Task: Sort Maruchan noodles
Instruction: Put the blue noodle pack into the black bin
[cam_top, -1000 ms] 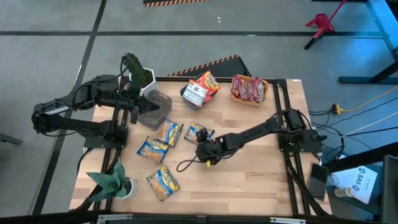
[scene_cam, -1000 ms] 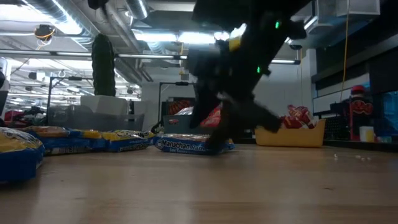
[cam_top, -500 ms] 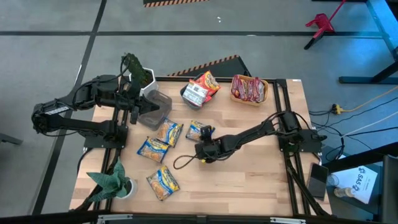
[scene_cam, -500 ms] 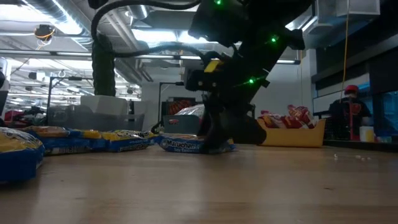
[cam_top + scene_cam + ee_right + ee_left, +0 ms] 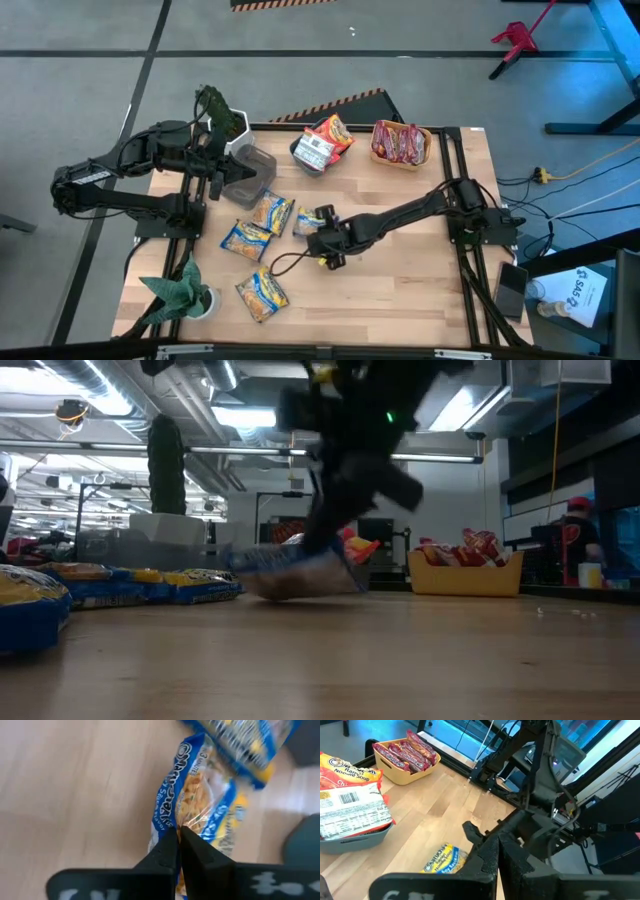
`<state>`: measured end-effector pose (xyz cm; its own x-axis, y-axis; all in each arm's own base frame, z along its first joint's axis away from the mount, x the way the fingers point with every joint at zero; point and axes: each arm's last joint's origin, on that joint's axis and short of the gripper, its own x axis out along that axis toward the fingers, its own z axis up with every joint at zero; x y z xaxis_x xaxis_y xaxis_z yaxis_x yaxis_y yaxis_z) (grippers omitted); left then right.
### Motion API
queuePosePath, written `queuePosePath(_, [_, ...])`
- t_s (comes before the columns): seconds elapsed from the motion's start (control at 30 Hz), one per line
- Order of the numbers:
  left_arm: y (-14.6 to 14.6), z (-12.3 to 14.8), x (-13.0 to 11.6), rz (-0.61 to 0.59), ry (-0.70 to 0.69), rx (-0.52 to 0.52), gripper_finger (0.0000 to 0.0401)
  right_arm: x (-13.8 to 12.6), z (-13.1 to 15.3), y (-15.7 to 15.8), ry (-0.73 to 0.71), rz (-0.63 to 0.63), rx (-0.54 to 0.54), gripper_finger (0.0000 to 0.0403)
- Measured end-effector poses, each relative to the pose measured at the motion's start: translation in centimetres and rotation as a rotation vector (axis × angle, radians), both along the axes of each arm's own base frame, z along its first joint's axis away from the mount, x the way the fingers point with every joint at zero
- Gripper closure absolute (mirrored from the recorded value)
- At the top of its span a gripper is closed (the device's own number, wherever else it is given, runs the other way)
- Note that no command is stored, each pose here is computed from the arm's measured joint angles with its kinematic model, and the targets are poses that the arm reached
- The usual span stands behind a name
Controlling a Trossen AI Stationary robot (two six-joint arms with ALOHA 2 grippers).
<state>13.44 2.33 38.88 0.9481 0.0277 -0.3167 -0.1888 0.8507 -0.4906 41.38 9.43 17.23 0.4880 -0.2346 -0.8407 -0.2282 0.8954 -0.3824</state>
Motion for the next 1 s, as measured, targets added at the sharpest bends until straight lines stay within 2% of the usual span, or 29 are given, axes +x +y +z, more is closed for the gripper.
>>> queuePosePath(0.23, [0.0,0.0,0.0,0.000,0.000,0.001,0.0401,1.3,3.5,-0.9,-0.009,0.060,-0.046,0.0402])
queuePosePath(0.4, [0.0,0.0,0.0,-0.001,0.000,0.001,0.0401,2.6,5.9,-2.7,-0.059,0.105,-0.053,0.0403])
queuePosePath(0.57, [0.0,0.0,0.0,-0.001,0.000,0.001,0.0401,3.7,8.5,-5.3,-0.113,0.155,-0.107,0.0403])
queuePosePath(0.83, [0.0,0.0,0.0,0.006,-0.001,0.003,0.0401,5.3,11.4,-10.7,-0.272,0.176,-0.169,0.0403])
queuePosePath(1.0, [0.1,0.0,0.0,0.017,-0.001,0.006,0.0401,6.4,12.7,-14.4,-0.483,0.145,-0.150,0.0403])
